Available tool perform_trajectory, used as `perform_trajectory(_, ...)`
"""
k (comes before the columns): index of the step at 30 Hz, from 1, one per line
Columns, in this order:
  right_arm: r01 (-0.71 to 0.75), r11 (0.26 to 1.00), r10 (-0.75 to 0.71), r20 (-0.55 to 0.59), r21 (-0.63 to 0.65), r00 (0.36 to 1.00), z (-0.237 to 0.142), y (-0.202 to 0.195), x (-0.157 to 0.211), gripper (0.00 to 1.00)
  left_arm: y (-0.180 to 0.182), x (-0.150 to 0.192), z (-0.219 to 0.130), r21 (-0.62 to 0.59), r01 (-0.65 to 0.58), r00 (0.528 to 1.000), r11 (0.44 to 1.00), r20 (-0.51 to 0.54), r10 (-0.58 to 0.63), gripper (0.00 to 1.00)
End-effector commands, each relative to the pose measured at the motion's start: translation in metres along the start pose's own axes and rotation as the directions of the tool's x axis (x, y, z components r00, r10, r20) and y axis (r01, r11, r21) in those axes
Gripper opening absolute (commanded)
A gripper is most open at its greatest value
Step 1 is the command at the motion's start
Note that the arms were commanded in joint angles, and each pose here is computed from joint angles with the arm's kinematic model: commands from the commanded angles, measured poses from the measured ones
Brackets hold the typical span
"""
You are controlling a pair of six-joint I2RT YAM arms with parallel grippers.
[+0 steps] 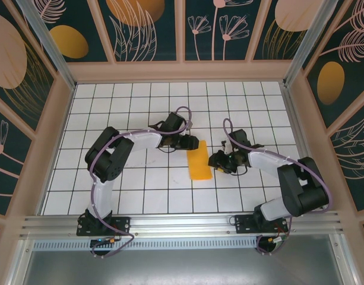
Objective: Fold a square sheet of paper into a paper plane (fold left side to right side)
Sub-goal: Fold the triangle a second time at the center of the table.
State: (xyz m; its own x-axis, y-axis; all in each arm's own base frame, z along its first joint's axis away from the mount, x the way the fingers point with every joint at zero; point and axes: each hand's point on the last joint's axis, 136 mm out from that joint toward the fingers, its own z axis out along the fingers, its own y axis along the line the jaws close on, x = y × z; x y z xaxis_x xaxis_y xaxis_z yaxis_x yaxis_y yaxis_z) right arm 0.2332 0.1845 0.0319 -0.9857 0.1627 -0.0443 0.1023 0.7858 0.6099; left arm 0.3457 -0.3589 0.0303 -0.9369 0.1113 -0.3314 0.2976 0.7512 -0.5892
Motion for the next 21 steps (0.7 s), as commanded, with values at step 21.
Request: perform_trajectory(21, -0.104, 0.992, 0.096, -0.107, -0.066, 0.99, 0.008, 0.0, 0.042, 0.43, 0.006, 0.005, 0.004, 0.002, -0.005, 1.0, 1.0, -0.017, 0.005, 0.54)
